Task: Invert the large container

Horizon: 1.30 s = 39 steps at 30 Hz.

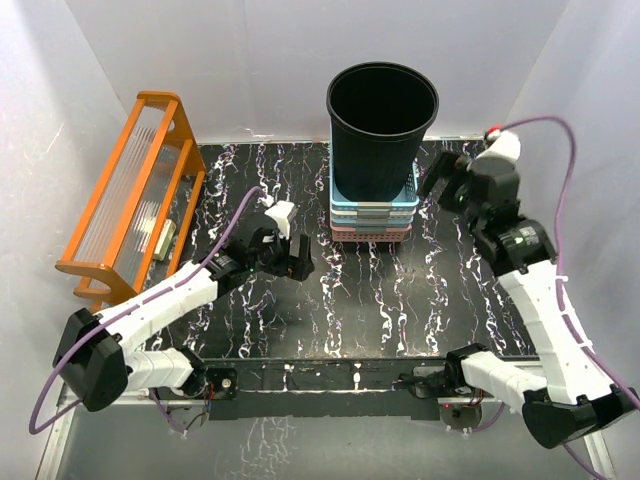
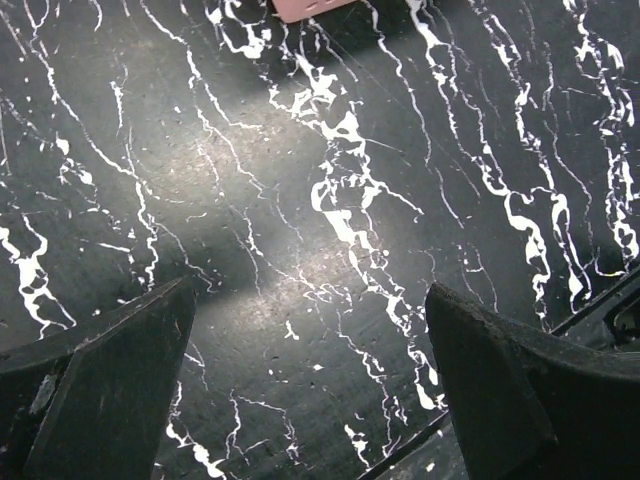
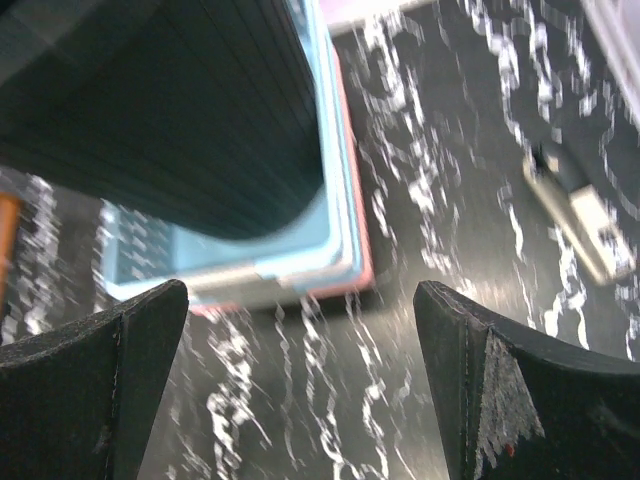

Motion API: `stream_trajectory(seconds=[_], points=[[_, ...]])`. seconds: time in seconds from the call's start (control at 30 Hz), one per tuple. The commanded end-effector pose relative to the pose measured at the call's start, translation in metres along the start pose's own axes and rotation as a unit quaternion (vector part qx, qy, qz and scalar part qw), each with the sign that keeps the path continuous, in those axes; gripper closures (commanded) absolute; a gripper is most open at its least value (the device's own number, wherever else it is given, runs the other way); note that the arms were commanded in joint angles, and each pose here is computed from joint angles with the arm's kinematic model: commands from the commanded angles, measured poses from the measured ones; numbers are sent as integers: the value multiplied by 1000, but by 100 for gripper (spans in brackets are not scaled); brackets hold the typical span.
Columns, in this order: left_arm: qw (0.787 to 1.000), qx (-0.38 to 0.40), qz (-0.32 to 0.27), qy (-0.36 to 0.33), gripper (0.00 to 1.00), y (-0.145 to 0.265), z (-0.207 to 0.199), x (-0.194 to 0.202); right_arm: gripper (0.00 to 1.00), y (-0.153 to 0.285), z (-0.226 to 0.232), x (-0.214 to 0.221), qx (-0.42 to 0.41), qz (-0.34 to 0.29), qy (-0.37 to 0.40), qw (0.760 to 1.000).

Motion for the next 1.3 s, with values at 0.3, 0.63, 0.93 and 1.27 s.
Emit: stream_trajectory(seconds=[0.3,0.63,0.93,1.27], points=[[998,20,-58,19,1,11,-16,-21,2,27,20,-158,-25,-158,-22,987],[994,4,-102,31,1,24,-10,-27,2,-15,46,-175,-59,-118,-51,990],[994,4,-98,36,1,27,-9,-24,10,-63,30,-163,-9,-49,-77,996],[996,-5,-85,29,1,31,-5,-19,32,-95,27,-149,-17,-21,-78,997]])
Point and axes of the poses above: each gripper's point midway between its finger pads, its own y axis back along the fingers, its own z axis along the line the jaws close on, x = y × z, the point moved 6 cm from there along y, back along the fingers, and after that the axes turned 15 degrees about y, right-handed, at the moved point
